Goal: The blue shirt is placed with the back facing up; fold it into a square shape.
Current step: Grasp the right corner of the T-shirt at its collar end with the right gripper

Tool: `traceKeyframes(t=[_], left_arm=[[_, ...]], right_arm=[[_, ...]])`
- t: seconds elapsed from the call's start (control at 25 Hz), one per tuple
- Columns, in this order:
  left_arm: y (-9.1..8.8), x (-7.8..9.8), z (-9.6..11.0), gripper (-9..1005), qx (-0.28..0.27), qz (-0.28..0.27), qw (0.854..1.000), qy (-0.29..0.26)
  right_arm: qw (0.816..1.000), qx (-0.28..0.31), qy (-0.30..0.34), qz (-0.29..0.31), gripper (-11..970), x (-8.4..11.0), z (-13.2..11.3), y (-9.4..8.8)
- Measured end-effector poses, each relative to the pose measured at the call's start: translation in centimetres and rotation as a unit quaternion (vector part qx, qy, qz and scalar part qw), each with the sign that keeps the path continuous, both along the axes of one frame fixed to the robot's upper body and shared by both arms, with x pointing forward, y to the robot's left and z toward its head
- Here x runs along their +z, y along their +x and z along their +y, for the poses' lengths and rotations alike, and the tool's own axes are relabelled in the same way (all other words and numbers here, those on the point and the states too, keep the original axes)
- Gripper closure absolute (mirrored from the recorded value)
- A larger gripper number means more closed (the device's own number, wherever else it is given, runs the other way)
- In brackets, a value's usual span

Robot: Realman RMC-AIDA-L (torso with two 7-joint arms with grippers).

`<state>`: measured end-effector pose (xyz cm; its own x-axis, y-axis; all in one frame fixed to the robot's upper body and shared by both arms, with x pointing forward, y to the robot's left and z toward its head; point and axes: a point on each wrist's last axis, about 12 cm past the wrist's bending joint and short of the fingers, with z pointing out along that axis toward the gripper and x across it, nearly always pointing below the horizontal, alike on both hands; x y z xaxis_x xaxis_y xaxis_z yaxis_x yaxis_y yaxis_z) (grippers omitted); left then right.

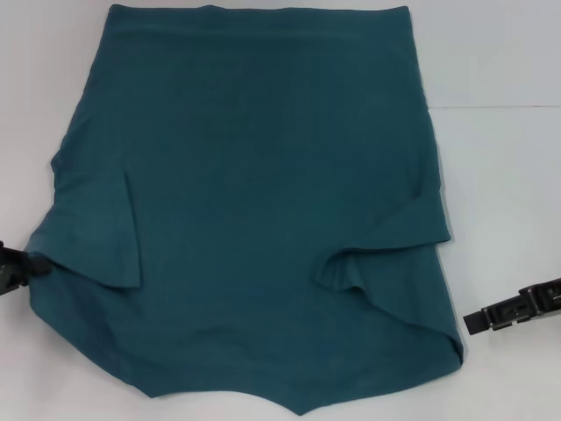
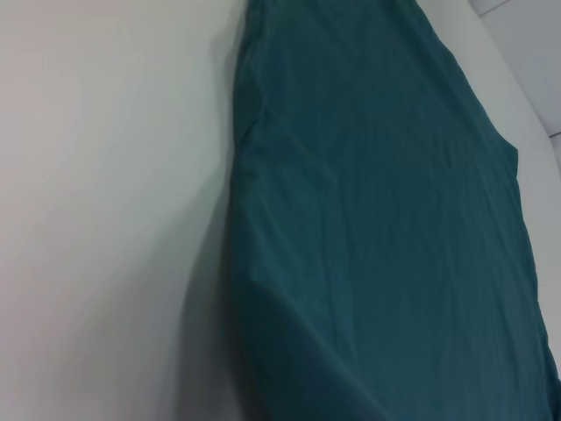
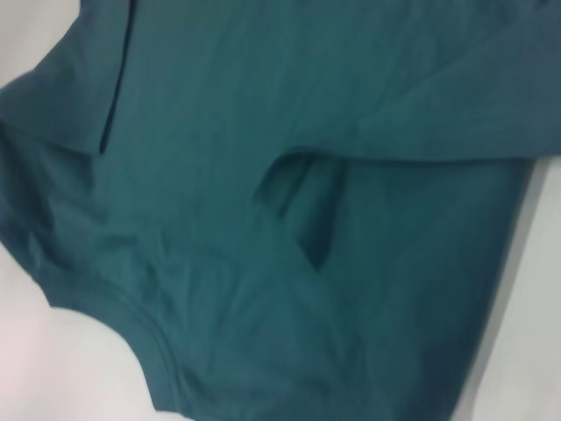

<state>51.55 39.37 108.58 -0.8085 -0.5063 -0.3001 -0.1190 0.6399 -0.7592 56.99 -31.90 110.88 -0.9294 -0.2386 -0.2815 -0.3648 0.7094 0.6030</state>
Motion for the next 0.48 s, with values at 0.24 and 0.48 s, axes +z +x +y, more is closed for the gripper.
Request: traceKeyframes(t=[0.24, 0.48], left_arm=[[-0.2, -0.1, 0.1, 982, 0.001, 0.001, 1.0, 0.0], [-0.1, -0.2, -0.1, 982, 0.001, 0.001, 1.0, -0.001]], right_arm=[[1.0, 0.013, -0.019, 0.002, 321, -1.1, 1.0, -0.2], [1.0, 0.017, -0.022, 0.001, 325, -1.5, 2.0, 0.0]])
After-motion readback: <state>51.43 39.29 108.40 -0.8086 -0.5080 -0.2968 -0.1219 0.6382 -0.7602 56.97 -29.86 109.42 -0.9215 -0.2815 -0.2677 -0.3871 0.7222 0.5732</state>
